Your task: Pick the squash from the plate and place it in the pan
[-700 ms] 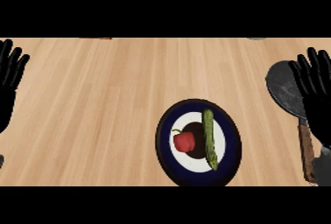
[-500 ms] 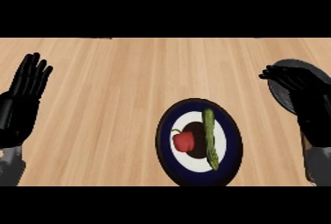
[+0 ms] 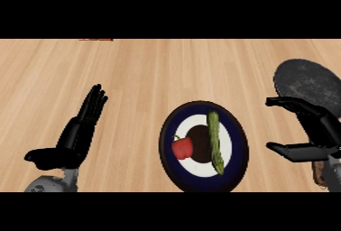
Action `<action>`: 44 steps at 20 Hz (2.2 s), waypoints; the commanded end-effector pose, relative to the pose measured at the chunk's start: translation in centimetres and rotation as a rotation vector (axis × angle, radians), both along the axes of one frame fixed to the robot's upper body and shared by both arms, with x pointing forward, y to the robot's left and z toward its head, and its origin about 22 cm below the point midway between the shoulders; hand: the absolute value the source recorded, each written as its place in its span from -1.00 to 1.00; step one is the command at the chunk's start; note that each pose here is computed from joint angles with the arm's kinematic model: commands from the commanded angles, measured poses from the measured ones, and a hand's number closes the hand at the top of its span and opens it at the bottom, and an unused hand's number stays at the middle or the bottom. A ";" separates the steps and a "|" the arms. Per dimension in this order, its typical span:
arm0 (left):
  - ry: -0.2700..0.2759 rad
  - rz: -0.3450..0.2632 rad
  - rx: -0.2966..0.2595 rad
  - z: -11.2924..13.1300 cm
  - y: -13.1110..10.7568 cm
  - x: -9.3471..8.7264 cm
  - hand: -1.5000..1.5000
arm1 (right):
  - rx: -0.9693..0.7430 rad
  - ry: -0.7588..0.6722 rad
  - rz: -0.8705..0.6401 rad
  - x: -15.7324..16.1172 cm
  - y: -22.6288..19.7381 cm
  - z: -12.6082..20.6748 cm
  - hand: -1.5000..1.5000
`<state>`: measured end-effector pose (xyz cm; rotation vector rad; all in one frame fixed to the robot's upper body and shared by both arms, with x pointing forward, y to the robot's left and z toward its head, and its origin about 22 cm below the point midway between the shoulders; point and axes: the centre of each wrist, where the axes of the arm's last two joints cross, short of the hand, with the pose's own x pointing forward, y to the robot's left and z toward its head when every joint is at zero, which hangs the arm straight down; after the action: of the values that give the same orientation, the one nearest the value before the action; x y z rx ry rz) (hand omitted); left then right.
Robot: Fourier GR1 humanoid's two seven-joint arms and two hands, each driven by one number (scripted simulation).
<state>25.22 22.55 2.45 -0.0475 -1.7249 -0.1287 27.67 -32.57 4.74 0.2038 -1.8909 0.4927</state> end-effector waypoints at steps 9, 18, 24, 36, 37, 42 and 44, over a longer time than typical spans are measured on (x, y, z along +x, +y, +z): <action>0.036 -0.020 -0.012 -1.3 -3.1 -1.5 0.00 | -0.427 -0.068 0.106 2.9 -0.8 3.7 -1.00; 0.044 -0.045 -0.015 -1.1 -3.2 -1.2 0.00 | -0.866 0.015 0.233 3.2 6.5 4.6 -1.00; 0.027 -0.010 -0.015 -1.6 -2.7 -0.6 0.00 | -1.094 0.010 0.283 3.5 11.2 2.6 -1.00; 0.043 -0.002 -0.010 -1.4 -4.8 -0.2 0.00 | -1.120 0.083 0.278 3.4 12.4 -1.5 -1.00; 0.029 -0.012 0.004 -1.5 -2.6 0.3 0.00 | -1.159 0.083 0.277 3.6 13.5 -1.9 -1.00; 0.031 -0.015 -0.012 -2.1 -2.4 -0.2 0.00 | -1.078 0.088 0.239 3.7 11.7 -1.5 -1.00; 0.023 -0.009 -0.008 -2.0 -1.5 0.9 0.00 | -1.080 0.102 0.247 3.5 13.9 -3.8 -1.00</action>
<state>25.07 20.33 0.50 -0.0661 -1.6942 -0.1310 30.58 -19.50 2.39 -0.2643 -1.2762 1.5717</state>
